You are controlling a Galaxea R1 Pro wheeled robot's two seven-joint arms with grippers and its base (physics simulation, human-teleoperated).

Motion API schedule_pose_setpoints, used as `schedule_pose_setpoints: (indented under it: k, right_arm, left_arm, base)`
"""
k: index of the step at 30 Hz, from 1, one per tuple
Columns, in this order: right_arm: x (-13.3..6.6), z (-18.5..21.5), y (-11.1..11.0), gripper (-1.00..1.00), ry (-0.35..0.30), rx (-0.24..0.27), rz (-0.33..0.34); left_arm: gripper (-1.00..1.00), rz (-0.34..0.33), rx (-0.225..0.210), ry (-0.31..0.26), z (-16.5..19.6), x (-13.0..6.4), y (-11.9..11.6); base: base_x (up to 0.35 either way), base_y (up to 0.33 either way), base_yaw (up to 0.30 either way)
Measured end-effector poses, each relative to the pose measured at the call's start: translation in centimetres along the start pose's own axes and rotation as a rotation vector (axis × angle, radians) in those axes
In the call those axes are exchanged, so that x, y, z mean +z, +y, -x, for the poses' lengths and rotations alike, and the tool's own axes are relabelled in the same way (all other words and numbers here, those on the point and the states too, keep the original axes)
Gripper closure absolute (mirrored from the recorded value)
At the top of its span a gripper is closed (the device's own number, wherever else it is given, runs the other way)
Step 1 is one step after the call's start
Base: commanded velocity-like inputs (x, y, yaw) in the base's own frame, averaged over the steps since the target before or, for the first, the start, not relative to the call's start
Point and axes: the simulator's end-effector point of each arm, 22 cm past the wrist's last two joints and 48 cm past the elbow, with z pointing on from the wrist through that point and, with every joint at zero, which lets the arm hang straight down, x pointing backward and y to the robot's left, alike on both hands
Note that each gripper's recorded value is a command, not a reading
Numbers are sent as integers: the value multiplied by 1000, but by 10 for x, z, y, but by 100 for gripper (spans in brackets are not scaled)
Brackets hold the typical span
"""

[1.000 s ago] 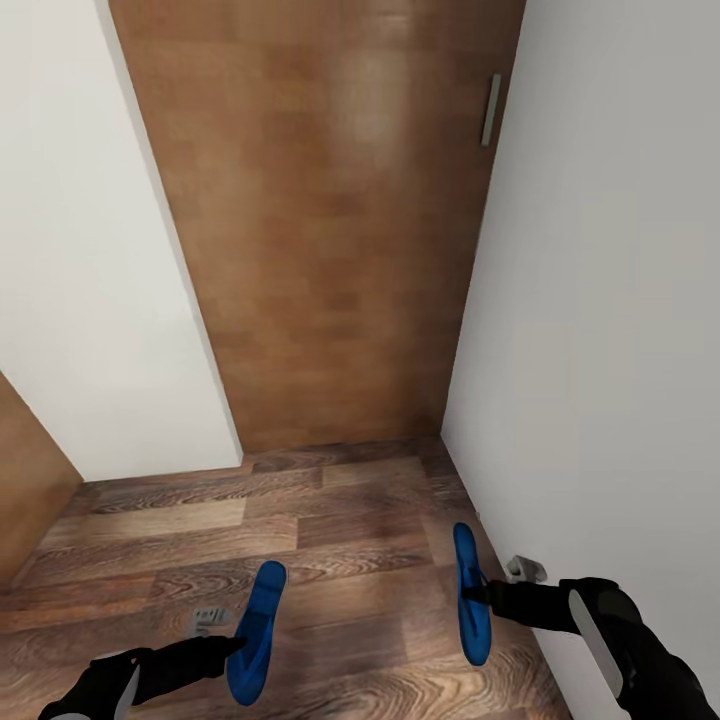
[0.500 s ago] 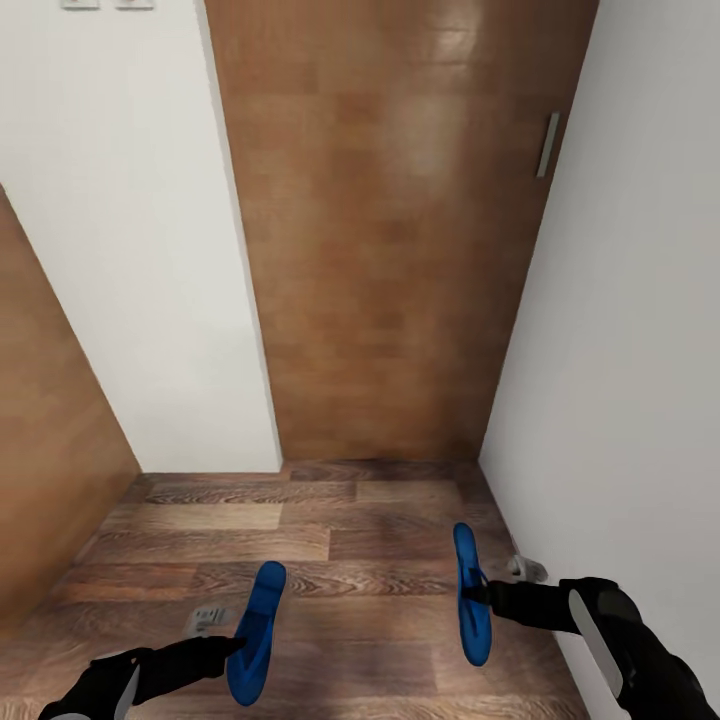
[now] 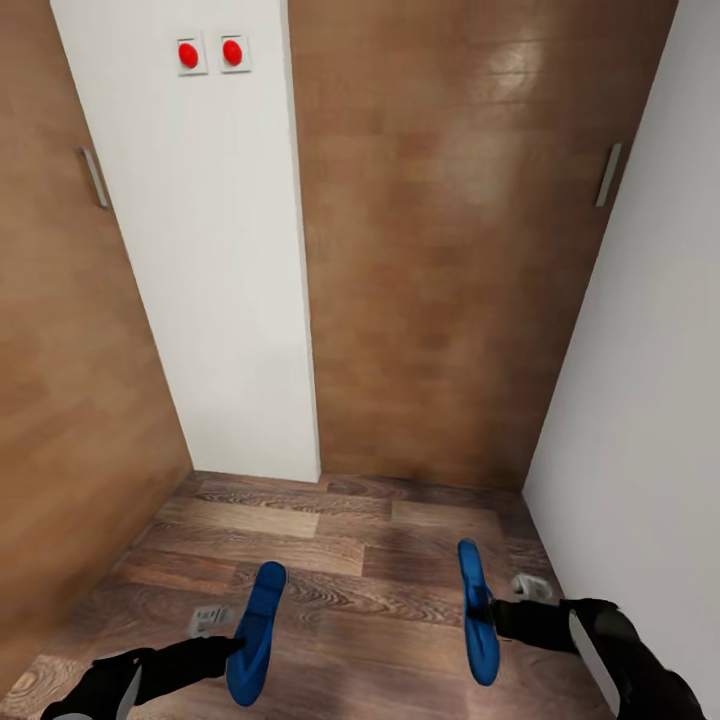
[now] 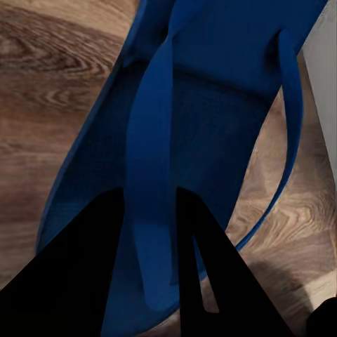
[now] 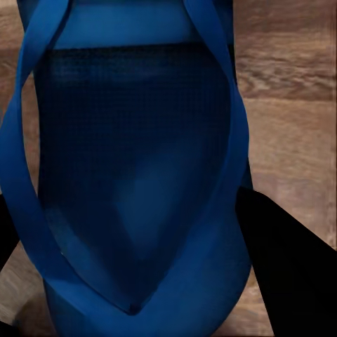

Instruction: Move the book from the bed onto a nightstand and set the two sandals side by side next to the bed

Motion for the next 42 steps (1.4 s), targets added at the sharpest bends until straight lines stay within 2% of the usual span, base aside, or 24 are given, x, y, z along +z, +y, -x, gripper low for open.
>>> schedule_pose_setpoints:
  k: [4,5,8,10,12,16,20,26,34,42]
  right_arm:
    - [11,-20,-27,100,-21,-91,-65]
    - [12,-23,-29,100,-24,-99,-69]
    - [13,-30,-33,100,-20,-107,-77]
    - [20,-69,-45,100,57,-67,-88]
    - [23,-85,-50,100,65,-58,-89]
    - [24,-82,-53,100,-28,-109,-84]
    - [21,-79,-54,100,-63,-128,-84]
    - [15,-70,-51,100,-88,-139,-84]
    - [13,-68,-50,100,-95,-142,-85]
    - [8,-61,-46,100,-105,-144,-83]
  left_arm:
    - [100,52,9,-15,7,-2,7]
    - [100,55,12,-20,8,-1,6]
    - [100,61,27,-37,14,-1,2]
    - [100,102,53,-62,20,6,1]
    - [100,140,55,-61,16,12,2]
    - [100,189,42,-60,1,22,0]
    - [100,220,49,-84,5,25,-4]
    - [100,207,57,-105,13,30,-21]
    - [100,252,59,-114,17,26,-14]
    - [100,255,61,-121,23,23,-17]
  base:
    - [0,0,294]
    - [0,0,294]
    - [0,0,294]
    - [0,0,294]
    - [0,0,294]
    - [0,0,293]
    - [0,0,293]
    - [0,0,293]
    - [0,0,282]
    - [0,0,43]
